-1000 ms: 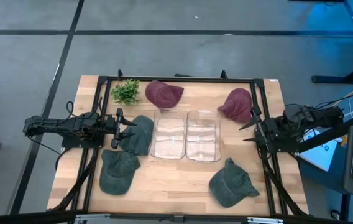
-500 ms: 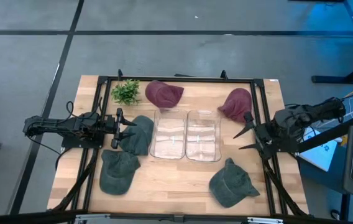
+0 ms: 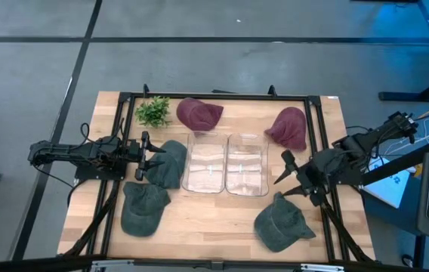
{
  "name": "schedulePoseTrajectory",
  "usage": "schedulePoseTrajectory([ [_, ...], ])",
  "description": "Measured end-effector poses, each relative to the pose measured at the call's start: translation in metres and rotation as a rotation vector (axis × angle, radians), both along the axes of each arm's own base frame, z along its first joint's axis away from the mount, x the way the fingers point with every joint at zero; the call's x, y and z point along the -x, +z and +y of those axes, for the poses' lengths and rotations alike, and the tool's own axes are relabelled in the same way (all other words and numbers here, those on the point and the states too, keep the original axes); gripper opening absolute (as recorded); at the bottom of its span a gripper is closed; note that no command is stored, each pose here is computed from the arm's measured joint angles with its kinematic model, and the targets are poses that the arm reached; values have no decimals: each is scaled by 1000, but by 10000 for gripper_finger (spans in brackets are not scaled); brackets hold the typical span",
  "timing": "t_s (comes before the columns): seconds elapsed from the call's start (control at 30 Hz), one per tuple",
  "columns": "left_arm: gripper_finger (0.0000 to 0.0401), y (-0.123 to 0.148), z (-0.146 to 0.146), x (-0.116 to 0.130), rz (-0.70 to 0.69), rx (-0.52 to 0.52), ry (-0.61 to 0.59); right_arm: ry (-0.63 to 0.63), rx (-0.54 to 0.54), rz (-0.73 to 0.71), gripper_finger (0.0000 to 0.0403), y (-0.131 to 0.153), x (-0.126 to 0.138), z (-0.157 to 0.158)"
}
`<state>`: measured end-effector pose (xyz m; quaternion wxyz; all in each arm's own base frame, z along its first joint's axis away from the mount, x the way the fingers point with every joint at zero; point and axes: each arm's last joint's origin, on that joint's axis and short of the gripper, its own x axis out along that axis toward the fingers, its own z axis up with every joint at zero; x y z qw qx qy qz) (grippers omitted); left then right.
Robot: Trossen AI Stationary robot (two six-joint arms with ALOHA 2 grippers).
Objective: Pick & Place hat
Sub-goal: Put the bottom right blue cap into the right transparent bin
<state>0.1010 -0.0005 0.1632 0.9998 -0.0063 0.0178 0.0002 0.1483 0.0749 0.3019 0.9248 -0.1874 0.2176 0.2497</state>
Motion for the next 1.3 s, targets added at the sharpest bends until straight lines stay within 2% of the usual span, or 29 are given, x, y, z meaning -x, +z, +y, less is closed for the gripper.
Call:
schedulePoseTrajectory([
  [0.13, 194, 0, 0, 0, 0, 0, 0, 22, -12, 50, 213, -4, -6, 10],
  [0.23, 194, 0, 0, 0, 0, 0, 0, -9, -76, 113, 213, -7, -10, 16],
  [0.33, 194, 0, 0, 0, 0, 0, 0, -102, -217, 217, 213, -11, -13, 22],
  [0.53, 194, 0, 0, 0, 0, 0, 0, -313, -588, 471, 213, -16, -16, 34],
  [0.67, 194, 0, 0, 0, 0, 0, 0, -386, -748, 629, 213, -19, -15, 41],
  [1.1, 194, 0, 0, 0, 0, 0, 0, -437, -857, 823, 213, -22, -3, 57],
  [1.3, 194, 0, 0, 0, 0, 0, 0, -459, -787, 1001, 213, -37, -1, 69],
])
